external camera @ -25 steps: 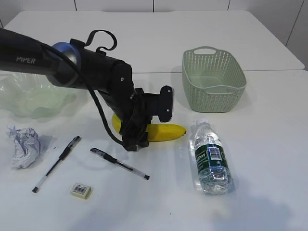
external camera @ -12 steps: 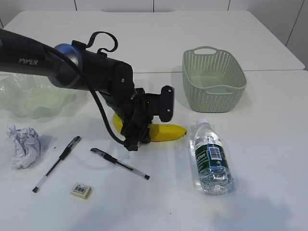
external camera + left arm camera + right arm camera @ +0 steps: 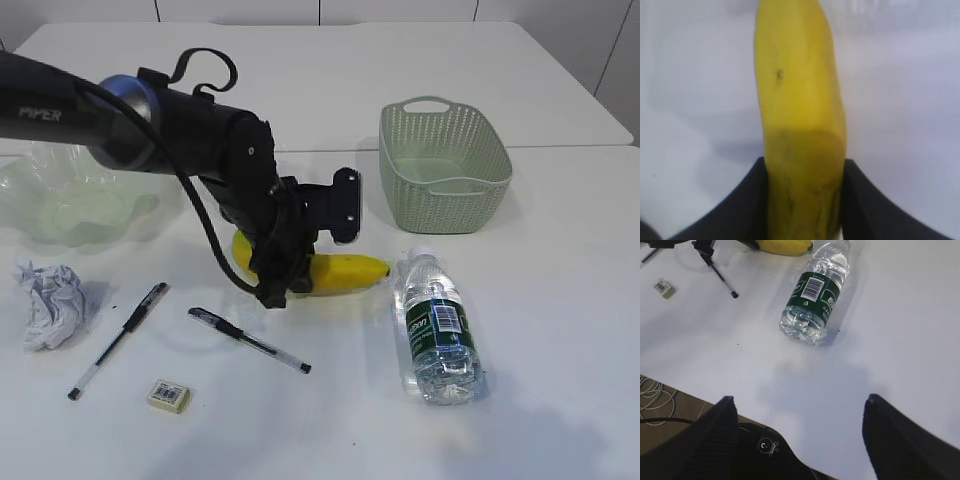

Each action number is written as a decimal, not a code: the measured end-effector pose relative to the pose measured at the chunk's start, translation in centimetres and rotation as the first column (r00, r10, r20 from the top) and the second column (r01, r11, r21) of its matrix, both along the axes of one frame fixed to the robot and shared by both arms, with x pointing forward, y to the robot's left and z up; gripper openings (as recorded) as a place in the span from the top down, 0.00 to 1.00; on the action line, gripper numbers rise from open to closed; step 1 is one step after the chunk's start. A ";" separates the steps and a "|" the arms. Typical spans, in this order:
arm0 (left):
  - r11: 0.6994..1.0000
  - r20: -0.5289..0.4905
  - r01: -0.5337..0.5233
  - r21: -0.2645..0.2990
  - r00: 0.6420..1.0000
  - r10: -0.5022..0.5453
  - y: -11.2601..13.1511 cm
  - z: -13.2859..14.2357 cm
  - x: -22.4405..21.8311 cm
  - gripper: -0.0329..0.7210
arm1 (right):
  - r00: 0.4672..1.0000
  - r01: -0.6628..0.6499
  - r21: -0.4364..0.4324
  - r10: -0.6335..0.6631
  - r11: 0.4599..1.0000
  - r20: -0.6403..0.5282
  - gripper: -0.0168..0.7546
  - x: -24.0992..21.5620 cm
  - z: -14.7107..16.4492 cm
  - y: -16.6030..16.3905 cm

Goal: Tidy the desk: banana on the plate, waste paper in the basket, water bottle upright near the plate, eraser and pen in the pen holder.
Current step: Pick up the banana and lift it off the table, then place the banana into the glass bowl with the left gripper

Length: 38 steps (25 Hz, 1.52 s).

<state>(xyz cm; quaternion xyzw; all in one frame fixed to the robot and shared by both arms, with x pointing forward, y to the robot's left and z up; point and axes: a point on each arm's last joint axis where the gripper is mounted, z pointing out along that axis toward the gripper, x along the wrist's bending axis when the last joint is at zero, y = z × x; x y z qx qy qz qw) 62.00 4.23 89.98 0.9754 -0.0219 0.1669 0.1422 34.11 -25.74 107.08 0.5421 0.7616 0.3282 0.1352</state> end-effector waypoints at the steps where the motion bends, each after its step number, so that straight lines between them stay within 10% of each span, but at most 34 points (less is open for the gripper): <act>1: 1.000 0.000 -0.005 -0.011 1.000 0.005 0.0 0.6 -0.1 0.62 | 1.000 0.000 0.000 0.000 1.000 0.000 0.23 0.0 0.0 0.0; 14: 0.988 0.032 -0.050 -0.147 0.998 0.056 0.8 10.6 -2.3 0.63 | 1.000 0.000 0.000 0.000 1.000 0.000 0.23 0.0 0.0 0.0; 23: 0.916 -0.037 -0.291 -0.276 0.956 0.292 2.9 14.5 -2.6 0.63 | 1.000 0.000 0.000 0.000 1.000 0.000 0.23 0.0 0.0 0.0; 27: 0.833 -0.119 -0.463 -0.303 0.885 0.449 5.5 14.8 -1.4 0.63 | 1.000 0.000 0.000 0.000 1.000 0.000 0.23 0.0 0.0 0.0; 38: 0.470 -0.296 -0.794 -0.387 0.589 0.752 15.3 15.3 2.7 0.63 | 1.000 0.000 0.000 0.000 1.000 0.000 0.23 0.0 0.0 0.0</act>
